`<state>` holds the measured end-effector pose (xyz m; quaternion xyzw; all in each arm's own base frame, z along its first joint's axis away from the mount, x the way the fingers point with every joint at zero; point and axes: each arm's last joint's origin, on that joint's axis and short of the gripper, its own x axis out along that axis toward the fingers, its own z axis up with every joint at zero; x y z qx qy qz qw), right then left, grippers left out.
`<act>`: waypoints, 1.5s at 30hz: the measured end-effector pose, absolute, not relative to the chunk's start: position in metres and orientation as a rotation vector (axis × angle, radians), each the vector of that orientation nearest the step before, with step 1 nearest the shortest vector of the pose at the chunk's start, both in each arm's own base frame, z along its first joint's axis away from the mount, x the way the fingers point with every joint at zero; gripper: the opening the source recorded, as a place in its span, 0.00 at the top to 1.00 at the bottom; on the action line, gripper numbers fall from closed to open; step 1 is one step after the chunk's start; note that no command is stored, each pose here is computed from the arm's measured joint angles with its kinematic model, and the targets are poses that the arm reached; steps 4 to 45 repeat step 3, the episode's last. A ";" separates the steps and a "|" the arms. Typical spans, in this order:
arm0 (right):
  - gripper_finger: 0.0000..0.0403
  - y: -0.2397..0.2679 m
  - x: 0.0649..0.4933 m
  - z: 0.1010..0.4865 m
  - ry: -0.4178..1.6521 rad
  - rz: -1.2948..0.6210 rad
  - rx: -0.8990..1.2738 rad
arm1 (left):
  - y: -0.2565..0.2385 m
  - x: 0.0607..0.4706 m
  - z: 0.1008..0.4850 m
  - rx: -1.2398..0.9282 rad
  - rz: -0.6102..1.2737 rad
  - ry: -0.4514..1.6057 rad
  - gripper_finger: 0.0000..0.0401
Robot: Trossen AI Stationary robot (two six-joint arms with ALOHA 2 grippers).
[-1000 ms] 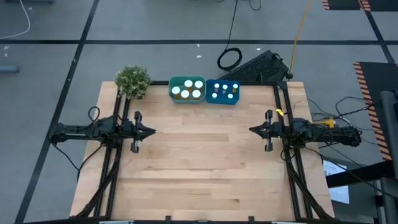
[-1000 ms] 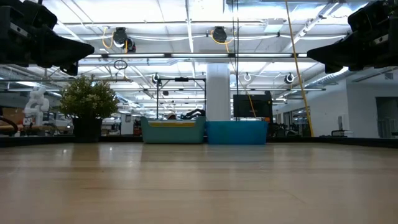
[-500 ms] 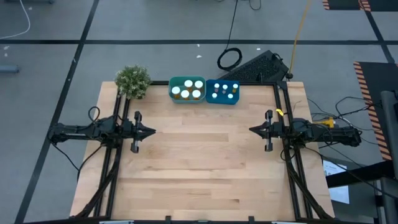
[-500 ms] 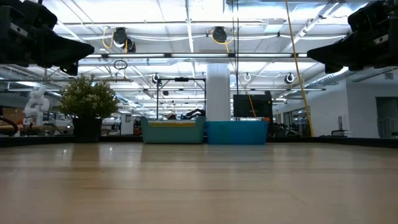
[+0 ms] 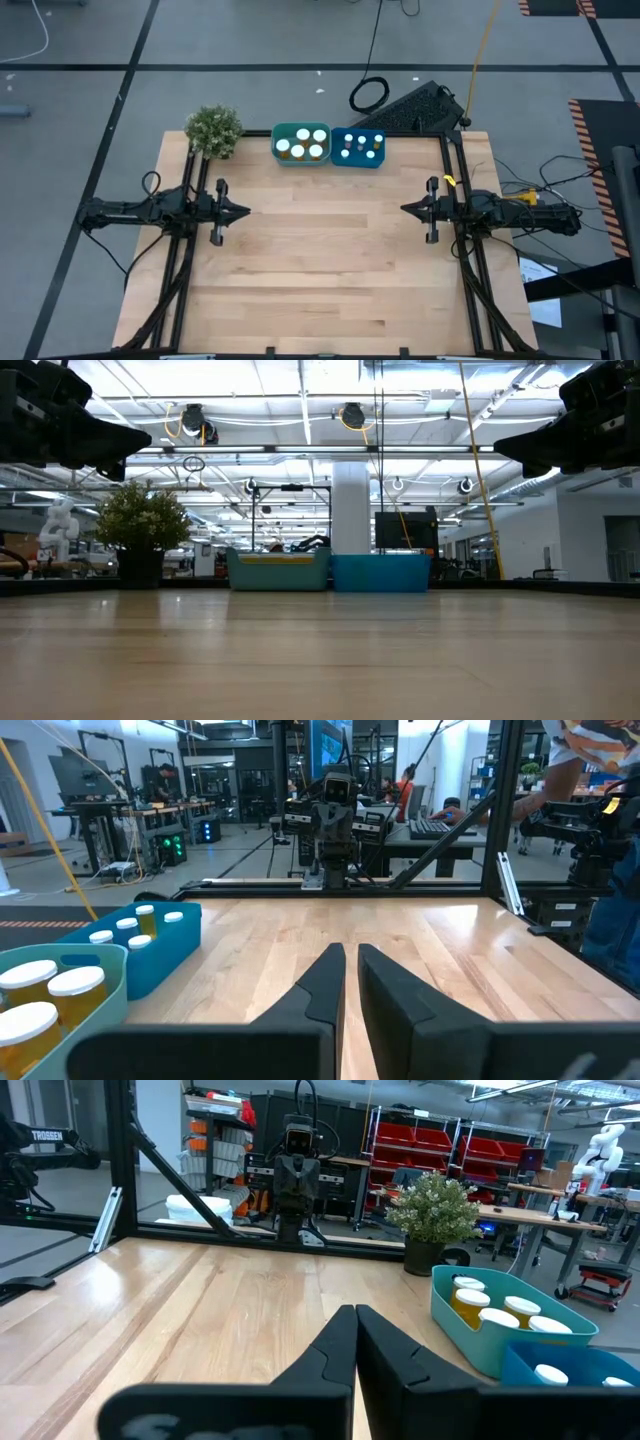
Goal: Pick and place medicine bottles into bin by pill shape (circle, oval)
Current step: Return to Home Position
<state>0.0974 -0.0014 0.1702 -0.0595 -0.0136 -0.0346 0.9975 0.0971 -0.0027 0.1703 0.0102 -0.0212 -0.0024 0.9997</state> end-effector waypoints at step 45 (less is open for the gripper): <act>1.00 -0.001 0.097 0.170 -0.027 -0.069 -0.119 | -0.003 0.097 0.170 0.020 -0.005 -0.043 0.91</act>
